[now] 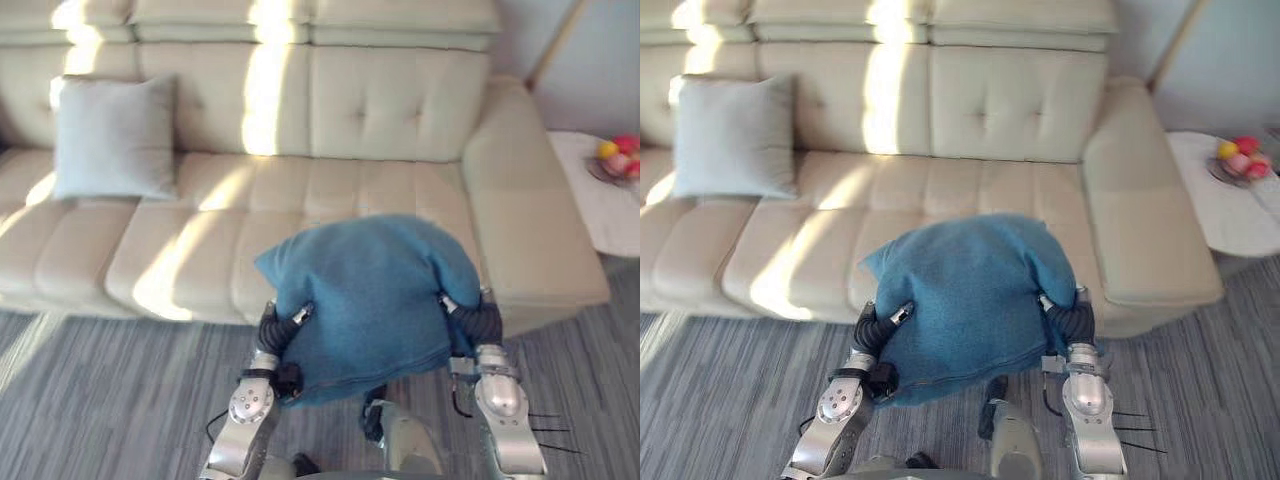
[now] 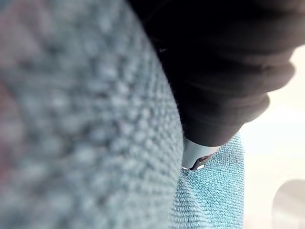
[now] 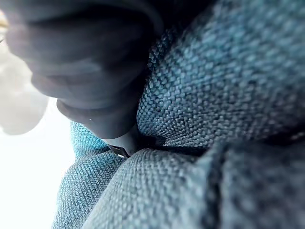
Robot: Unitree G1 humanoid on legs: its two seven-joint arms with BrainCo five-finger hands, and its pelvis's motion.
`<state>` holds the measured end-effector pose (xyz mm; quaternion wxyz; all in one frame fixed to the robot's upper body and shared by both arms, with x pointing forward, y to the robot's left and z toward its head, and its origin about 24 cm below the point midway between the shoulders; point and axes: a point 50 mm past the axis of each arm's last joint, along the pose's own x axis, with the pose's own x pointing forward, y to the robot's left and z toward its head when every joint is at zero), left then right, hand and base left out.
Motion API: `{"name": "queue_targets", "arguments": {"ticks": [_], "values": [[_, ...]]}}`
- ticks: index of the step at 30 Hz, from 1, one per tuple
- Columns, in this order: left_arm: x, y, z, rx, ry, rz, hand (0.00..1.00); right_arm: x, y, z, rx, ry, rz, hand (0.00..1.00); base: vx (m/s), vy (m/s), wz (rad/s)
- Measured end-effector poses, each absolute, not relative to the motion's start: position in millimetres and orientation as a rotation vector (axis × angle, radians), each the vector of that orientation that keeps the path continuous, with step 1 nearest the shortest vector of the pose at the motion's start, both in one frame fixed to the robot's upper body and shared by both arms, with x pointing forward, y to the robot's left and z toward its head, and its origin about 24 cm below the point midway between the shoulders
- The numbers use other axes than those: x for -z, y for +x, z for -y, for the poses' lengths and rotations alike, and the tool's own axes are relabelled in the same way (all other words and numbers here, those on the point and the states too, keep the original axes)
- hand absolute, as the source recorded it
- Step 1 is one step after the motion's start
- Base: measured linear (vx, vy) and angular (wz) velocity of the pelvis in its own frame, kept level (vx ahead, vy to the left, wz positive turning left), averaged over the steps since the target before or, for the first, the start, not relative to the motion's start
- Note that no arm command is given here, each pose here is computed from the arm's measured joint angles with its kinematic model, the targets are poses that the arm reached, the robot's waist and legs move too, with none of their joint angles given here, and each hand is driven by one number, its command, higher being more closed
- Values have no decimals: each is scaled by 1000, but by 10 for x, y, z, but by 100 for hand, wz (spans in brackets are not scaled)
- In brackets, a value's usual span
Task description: Pick up cushions and gather them together orderly.
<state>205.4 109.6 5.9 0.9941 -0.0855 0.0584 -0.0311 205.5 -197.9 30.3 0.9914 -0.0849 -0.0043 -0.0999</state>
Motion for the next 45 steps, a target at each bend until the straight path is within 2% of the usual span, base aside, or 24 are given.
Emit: {"name": "queue_targets", "arguments": {"ticks": [8,18,30,45], "values": [[-1,2062,-1003,120,-172,-140,100,-305,2001,2110,227,-196,-1,100,81,-91,-36],[57,1987,-965,124,-186,-171,100,-231,1887,2153,241,-212,-44,100,66,104,-7],[123,1936,-1140,77,-135,-199,100,73,1956,2017,188,-167,-161,100,170,68,19],[-73,2109,-936,122,-185,-102,100,-289,1954,2200,266,-211,-11,100,175,21,16]]}}
